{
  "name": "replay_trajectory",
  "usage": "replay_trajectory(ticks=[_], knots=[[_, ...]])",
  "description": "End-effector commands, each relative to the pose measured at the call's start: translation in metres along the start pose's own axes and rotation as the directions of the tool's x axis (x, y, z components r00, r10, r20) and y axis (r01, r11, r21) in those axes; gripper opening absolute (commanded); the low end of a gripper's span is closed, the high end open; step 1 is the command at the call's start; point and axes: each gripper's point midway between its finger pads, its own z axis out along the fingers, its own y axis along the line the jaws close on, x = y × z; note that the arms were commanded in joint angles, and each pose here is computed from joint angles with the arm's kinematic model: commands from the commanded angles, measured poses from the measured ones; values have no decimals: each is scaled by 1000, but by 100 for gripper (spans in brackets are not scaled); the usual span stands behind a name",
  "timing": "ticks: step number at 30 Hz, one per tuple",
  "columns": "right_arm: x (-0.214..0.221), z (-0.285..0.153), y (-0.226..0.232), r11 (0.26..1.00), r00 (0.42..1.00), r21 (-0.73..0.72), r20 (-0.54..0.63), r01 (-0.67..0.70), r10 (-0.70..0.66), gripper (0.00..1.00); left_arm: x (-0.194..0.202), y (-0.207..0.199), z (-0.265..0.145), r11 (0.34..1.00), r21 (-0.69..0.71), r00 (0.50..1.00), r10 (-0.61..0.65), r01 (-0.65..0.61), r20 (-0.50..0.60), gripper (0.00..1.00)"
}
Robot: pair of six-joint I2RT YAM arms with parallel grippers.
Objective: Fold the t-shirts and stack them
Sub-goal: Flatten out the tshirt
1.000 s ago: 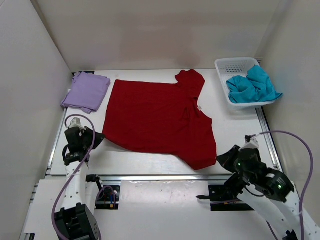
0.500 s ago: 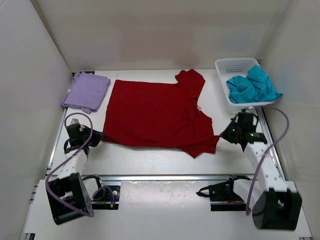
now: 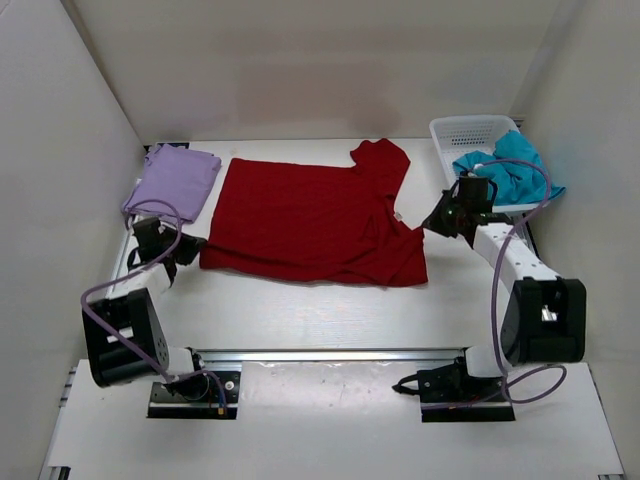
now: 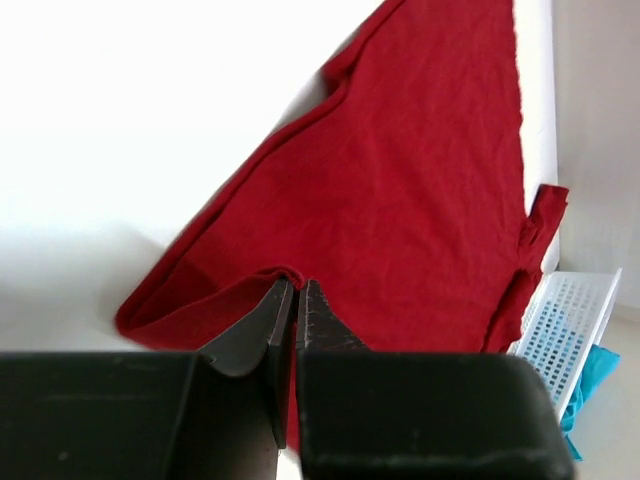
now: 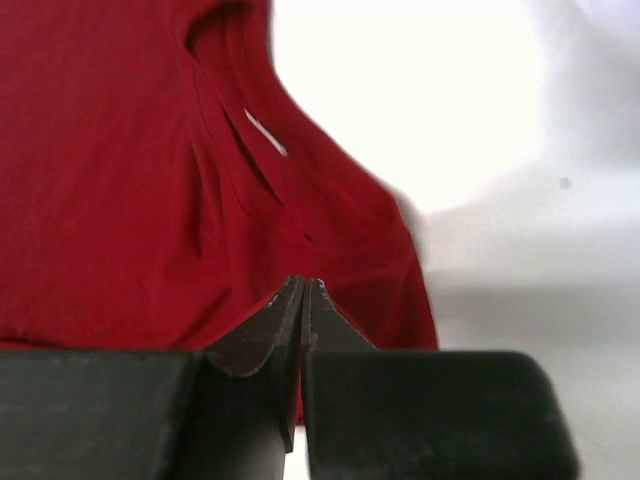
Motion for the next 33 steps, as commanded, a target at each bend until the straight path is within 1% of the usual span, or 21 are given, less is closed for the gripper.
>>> replay_trajectory(ticks=[1, 5, 8, 9, 11, 12, 13, 14, 15, 17, 18, 19, 21, 22, 24, 25, 26, 28, 29, 30, 33], knots=[[-44, 3, 18, 998, 994, -57, 102, 40, -34, 0, -24, -24, 10, 999, 40, 998, 10, -12, 56, 0], [-53, -3, 24, 997, 993, -59, 108, 57, -50, 0, -19, -30, 8, 997, 80, 1000, 4, -6, 24, 0], [-56, -37, 44, 989, 980, -113, 182, 97, -76, 0, -17, -54, -14, 985, 167, 998, 45, -53, 53, 0], [-62, -59, 52, 985, 967, -109, 232, 131, -103, 0, -17, -66, -25, 978, 190, 995, 75, -86, 65, 0], [-89, -116, 79, 972, 916, -111, 372, 206, -151, 0, -34, -119, -60, 937, 296, 979, 147, -184, 143, 0], [-108, -145, 86, 971, 887, -84, 429, 225, -169, 0, -35, -133, -71, 926, 305, 970, 182, -224, 159, 0], [-126, -190, 101, 963, 837, -70, 513, 261, -190, 0, -45, -161, -97, 900, 343, 957, 206, -268, 206, 0], [-144, -234, 113, 958, 780, -49, 593, 284, -201, 0, -61, -192, -132, 870, 386, 937, 206, -307, 282, 0], [-150, -254, 122, 953, 753, -47, 625, 298, -205, 0, -68, -203, -144, 857, 397, 927, 209, -327, 312, 0], [-165, -330, 143, 946, 651, -15, 729, 324, -212, 0, -101, -253, -207, 798, 458, 886, 193, -392, 421, 0], [-169, -344, 149, 945, 631, -11, 747, 326, -209, 0, -110, -274, -234, 770, 479, 872, 200, -421, 446, 0], [-173, -370, 157, 941, 599, 0, 771, 338, -215, 0, -117, -292, -254, 747, 501, 864, 198, -438, 462, 0], [-180, -421, 179, 934, 528, -21, 829, 357, -183, 0, -124, -313, -281, 713, 534, 856, 185, -455, 483, 0], [-178, -424, 190, 926, 521, -11, 829, 377, -203, 0, -136, -320, -294, 710, 530, 843, 168, -463, 511, 0], [-189, -459, 202, 926, 456, -3, 871, 378, -183, 0, -145, -334, -314, 692, 553, 840, 145, -464, 523, 0], [-195, -455, 213, 918, 432, 21, 878, 397, -207, 0, -152, -343, -325, 682, 554, 828, 139, -478, 543, 0], [-204, -467, 210, 925, 403, 28, 895, 379, -193, 0, -156, -351, -336, 675, 548, 812, 131, -493, 569, 0], [-215, -465, 233, 911, 352, 84, 905, 404, -239, 0, -165, -353, -324, 697, 536, 823, 139, -477, 551, 0], [-221, -469, 239, 918, 323, 73, 923, 390, -211, 0, -171, -354, -319, 706, 528, 821, 135, -472, 554, 0], [-218, -450, 244, 899, 310, 138, 908, 416, -283, 0, -174, -350, -311, 721, 514, 823, 135, -464, 552, 0], [-224, -416, 259, 870, 290, 209, 886, 446, -362, 0, -174, -341, -288, 748, 480, 822, 151, -458, 549, 0]])
